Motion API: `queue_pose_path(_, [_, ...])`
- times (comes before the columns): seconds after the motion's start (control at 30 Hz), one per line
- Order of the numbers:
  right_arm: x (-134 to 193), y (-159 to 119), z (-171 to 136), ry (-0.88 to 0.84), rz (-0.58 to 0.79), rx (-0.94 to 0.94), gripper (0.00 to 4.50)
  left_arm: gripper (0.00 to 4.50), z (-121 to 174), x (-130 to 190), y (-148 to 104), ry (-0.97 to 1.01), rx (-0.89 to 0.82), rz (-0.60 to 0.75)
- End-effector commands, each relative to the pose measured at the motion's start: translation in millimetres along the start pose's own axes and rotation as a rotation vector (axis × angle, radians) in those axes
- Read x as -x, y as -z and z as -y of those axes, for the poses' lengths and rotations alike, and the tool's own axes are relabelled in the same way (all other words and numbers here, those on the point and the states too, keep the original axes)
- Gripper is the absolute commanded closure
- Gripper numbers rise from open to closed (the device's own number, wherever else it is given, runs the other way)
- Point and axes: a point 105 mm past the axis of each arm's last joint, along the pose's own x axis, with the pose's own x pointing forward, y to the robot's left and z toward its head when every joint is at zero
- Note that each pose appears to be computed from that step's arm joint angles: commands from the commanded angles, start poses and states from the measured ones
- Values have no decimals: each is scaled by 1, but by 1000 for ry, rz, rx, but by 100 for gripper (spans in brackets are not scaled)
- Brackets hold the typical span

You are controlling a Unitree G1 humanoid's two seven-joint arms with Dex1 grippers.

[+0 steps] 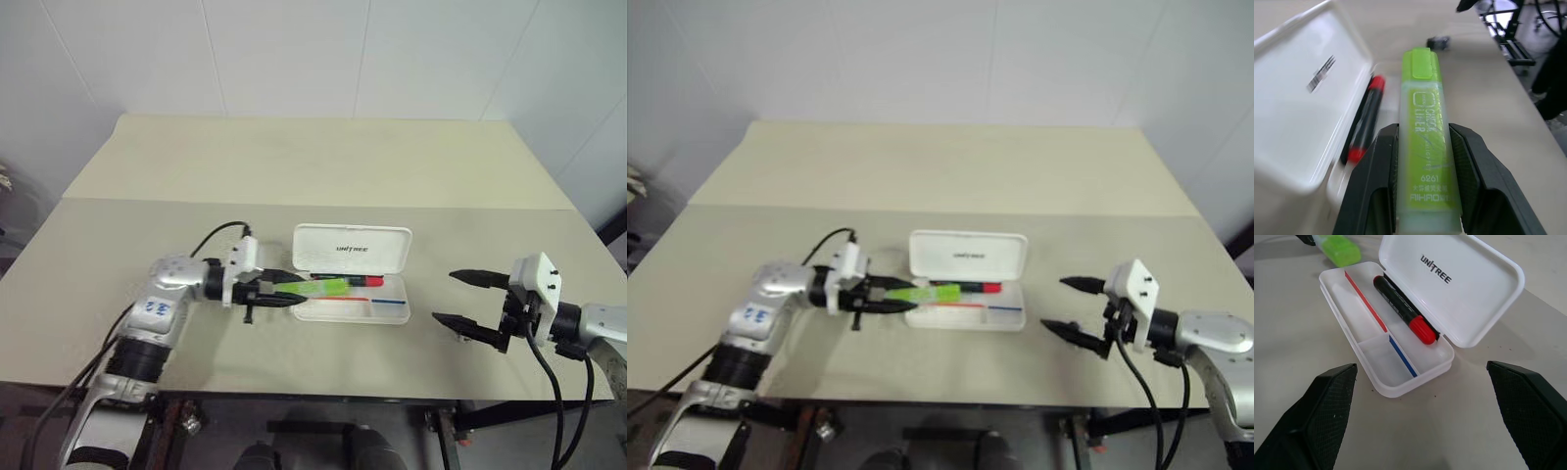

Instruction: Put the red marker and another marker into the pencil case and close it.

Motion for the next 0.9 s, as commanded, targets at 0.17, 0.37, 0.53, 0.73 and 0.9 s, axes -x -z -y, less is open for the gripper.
queue_pose_path(0.17, [9, -12, -2, 63, 37, 38, 0, 340, -6, -26, 1, 34, -23, -44])
queue_pose_path(0.37, [11, -16, -5, 85, 44, 40, 0, 340, -6, -30, 16, 32, 10, -100])
queue_pose_path(0.53, [9, -18, -8, 94, 49, 38, 0, 340, -6, -32, 20, 33, 22, -117])
queue_pose_path(0.73, [6, -20, -9, 96, 59, 37, 0, 340, -4, -36, 19, 61, 38, -119])
queue_pose_path(0.9, [3, -20, -11, 96, 65, 34, 0, 241, -7, -41, 16, 44, 42, -112])
